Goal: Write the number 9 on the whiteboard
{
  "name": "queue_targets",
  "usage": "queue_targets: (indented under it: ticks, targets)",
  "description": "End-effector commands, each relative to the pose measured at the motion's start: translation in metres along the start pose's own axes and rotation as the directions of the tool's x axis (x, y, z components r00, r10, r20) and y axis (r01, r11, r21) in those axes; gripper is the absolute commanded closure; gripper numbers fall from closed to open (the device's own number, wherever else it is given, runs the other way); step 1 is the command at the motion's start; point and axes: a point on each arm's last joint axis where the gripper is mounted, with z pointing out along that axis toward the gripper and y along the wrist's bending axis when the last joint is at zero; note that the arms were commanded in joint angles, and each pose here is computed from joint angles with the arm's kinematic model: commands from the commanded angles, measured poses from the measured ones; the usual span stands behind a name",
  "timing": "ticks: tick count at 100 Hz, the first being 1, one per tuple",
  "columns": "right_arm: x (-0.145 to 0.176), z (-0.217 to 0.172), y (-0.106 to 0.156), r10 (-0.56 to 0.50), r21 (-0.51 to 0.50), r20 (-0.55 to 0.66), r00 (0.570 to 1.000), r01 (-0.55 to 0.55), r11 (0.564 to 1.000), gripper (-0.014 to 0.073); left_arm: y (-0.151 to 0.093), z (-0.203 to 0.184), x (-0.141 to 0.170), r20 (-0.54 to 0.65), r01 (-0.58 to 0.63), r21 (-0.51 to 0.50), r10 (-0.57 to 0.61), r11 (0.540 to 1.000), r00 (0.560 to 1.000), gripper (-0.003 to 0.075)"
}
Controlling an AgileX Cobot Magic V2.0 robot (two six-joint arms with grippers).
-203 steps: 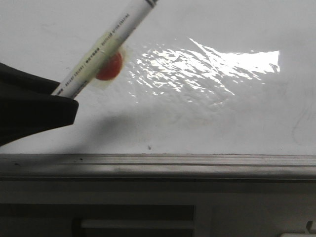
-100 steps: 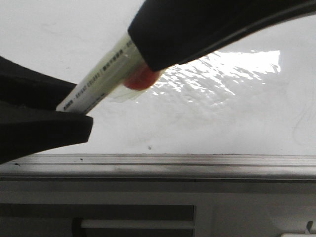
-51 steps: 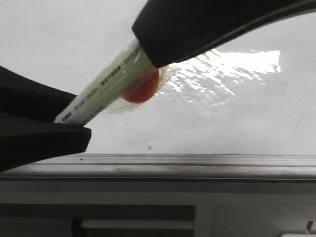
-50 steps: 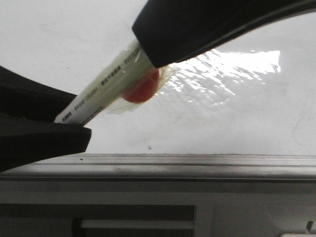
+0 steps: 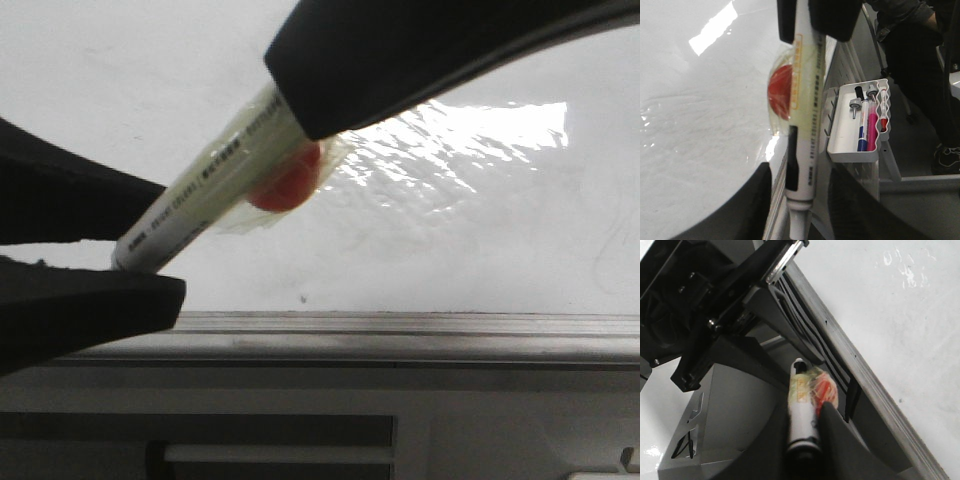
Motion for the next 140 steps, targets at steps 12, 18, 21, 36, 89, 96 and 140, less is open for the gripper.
queue_targets:
  ticks: [12, 18, 21, 36, 89, 96, 140]
  targets:
    - [-0.017, -0.007, 0.000, -0.025, 0.015, 0.109, 0.994, 0.024, 1.000, 0.0664, 0.009, -0.004, -0.021, 0.135, 0.045, -0.050, -0.038, 0.998, 0.990, 0.0374]
    - [-0.017, -0.007, -0.001, -0.032, 0.021, 0.107, 0.994, 0.030, 0.999, 0.0663, 0.012, -0.009, -0.026, 0.161, 0.056, -0.084, -0.042, 0.995, 0.986, 0.0374]
    - [-0.017, -0.008, -0.002, -0.030, 0.025, 0.109, 0.994, 0.027, 0.999, 0.0663, 0.014, -0.012, -0.029, 0.182, 0.076, -0.110, -0.055, 0.991, 0.982, 0.0374]
    - [-0.019, -0.020, -0.012, -0.001, 0.071, 0.139, 0.990, -0.009, 0.997, 0.0646, 0.023, -0.035, -0.046, 0.287, 0.167, -0.237, -0.096, 0.957, 0.953, 0.0374]
    - [-0.039, -0.063, -0.059, 0.173, 0.291, 0.230, 0.958, -0.238, 0.927, 0.0645, 0.028, -0.061, -0.049, 0.292, 0.297, -0.358, -0.196, 0.885, 0.936, 0.0399]
    - [-0.040, -0.064, -0.064, 0.188, 0.314, 0.206, 0.960, -0.246, 0.917, 0.0645, 0.029, -0.061, -0.049, 0.294, 0.301, -0.358, -0.199, 0.884, 0.935, 0.0408]
    - [-0.066, -0.021, -0.093, 0.250, 0.330, 0.139, 0.958, -0.283, 0.900, 0.0645, 0.029, -0.061, -0.049, 0.294, 0.301, -0.358, -0.199, 0.884, 0.935, 0.0408]
